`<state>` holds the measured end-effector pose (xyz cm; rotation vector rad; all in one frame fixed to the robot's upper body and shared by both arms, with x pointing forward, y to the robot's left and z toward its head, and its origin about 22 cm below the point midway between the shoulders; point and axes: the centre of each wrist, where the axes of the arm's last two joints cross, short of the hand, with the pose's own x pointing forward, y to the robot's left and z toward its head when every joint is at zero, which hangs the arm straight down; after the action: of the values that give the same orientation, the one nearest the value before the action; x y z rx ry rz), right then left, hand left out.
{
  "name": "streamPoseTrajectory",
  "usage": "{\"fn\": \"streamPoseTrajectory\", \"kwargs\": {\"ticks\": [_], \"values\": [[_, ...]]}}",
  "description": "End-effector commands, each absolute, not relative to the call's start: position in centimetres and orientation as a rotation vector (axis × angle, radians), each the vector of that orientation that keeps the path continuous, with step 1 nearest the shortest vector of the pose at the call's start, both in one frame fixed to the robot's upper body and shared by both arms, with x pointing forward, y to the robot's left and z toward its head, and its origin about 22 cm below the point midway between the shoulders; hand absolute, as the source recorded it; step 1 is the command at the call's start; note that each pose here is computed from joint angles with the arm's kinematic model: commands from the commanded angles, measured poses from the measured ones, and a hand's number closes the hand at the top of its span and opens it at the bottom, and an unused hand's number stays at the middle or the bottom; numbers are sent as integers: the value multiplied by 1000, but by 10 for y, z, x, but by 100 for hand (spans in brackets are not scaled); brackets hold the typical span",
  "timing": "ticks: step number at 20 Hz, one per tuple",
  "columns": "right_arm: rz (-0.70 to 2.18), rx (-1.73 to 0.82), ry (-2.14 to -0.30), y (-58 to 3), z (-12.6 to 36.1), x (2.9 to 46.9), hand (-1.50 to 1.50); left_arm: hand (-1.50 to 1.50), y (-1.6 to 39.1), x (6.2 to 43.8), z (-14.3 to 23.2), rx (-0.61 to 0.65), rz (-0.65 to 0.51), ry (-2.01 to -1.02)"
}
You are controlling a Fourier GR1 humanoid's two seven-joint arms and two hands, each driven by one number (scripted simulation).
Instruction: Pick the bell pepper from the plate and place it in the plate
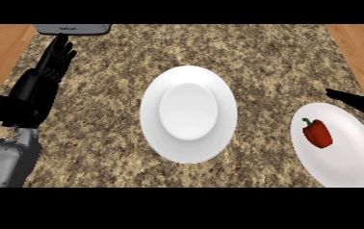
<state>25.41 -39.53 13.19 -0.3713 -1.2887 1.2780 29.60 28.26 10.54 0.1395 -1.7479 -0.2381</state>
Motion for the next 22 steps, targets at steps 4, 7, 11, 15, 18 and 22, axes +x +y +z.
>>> {"fn": "streamPoseTrajectory", "kwargs": {"ticks": [4, 7, 11, 15, 18, 22], "values": [[1397, -422, -1113, -365, 108, 258, -150, 0, 279, 296, 113, 126, -242, -1749], [1356, -470, -1119, -368, 110, 271, -150, 0, 283, 296, 101, 146, -236, -1744], [1389, -547, -1054, -371, 75, 279, -150, 0, 273, 298, 108, 133, -241, -1760], [1404, -575, -969, -361, 49, 284, -150, 0, 284, 289, 114, 142, -224, -1742], [1379, -567, -941, -380, 61, 295, -150, 0, 294, 301, 113, 126, -237, -1738], [1383, -562, -940, -386, 38, 286, -150, 0, 292, 299, 88, 130, -250, -1735]]}}
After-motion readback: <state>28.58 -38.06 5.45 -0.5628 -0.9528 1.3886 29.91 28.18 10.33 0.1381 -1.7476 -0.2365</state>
